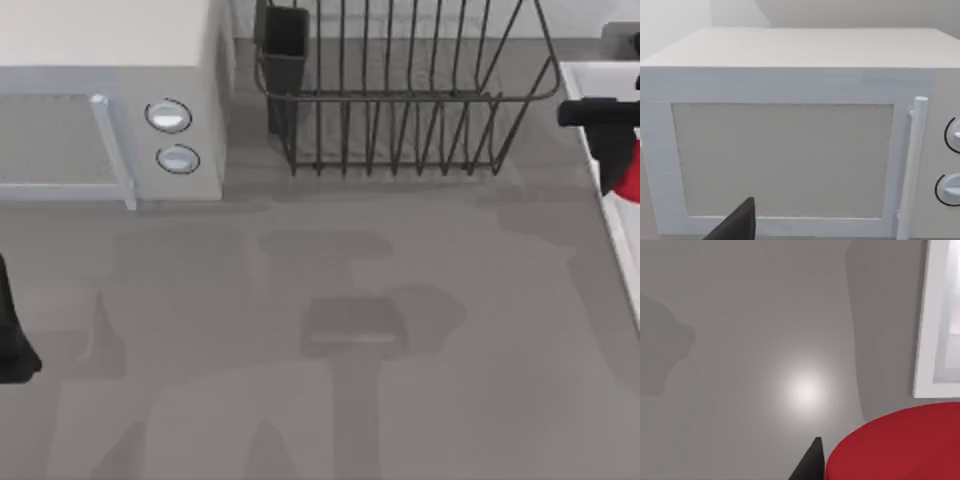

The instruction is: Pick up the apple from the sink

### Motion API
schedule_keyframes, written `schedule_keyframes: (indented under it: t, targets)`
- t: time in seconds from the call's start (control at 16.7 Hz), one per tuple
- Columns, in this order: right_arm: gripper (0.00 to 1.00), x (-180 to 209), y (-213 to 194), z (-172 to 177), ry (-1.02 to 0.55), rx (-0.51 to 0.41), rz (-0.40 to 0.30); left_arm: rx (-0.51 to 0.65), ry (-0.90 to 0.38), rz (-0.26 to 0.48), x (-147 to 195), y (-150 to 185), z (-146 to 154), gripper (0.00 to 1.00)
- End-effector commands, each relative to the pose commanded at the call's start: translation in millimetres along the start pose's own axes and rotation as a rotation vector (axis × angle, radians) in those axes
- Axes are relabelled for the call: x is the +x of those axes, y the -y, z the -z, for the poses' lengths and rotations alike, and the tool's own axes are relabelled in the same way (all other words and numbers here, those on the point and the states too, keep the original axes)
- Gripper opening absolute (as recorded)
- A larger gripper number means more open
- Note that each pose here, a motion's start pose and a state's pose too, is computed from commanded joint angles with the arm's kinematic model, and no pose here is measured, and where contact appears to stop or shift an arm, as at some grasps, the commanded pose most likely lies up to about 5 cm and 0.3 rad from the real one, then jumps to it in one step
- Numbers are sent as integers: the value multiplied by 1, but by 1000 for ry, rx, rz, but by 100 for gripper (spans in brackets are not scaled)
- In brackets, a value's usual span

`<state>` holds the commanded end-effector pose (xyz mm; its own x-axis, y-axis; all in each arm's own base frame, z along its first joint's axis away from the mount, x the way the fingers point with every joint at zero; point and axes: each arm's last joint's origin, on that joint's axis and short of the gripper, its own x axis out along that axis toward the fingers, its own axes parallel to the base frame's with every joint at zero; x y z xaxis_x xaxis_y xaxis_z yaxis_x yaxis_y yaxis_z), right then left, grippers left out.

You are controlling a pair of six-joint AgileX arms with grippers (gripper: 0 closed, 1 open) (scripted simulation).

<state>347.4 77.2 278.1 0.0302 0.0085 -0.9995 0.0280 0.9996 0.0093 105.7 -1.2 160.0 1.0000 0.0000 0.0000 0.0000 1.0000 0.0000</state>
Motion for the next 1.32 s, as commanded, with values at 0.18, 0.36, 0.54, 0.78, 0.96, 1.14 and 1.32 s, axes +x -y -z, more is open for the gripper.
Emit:
schedule_keyframes:
  t: [0.18,0.36,0.54,0.78,0.96,1.14,1.32]
  targets:
    - [0,3,-52,28,-13,-5,2,0,0,0,0,0,0,100]
    - [0,6,-88,55,-24,-13,6,0,0,0,0,0,0,100]
    - [0,7,-103,68,-30,-18,9,0,0,0,0,0,0,100]
    - [0,8,-103,67,-33,-14,9,0,0,0,0,0,0,100]
    - [0,19,-104,66,-36,-14,12,0,0,0,0,0,0,100]
    - [0,51,-105,65,-31,-15,9,0,0,0,0,0,0,100]
    - [0,89,-105,66,-18,-17,1,0,0,0,0,0,0,100]
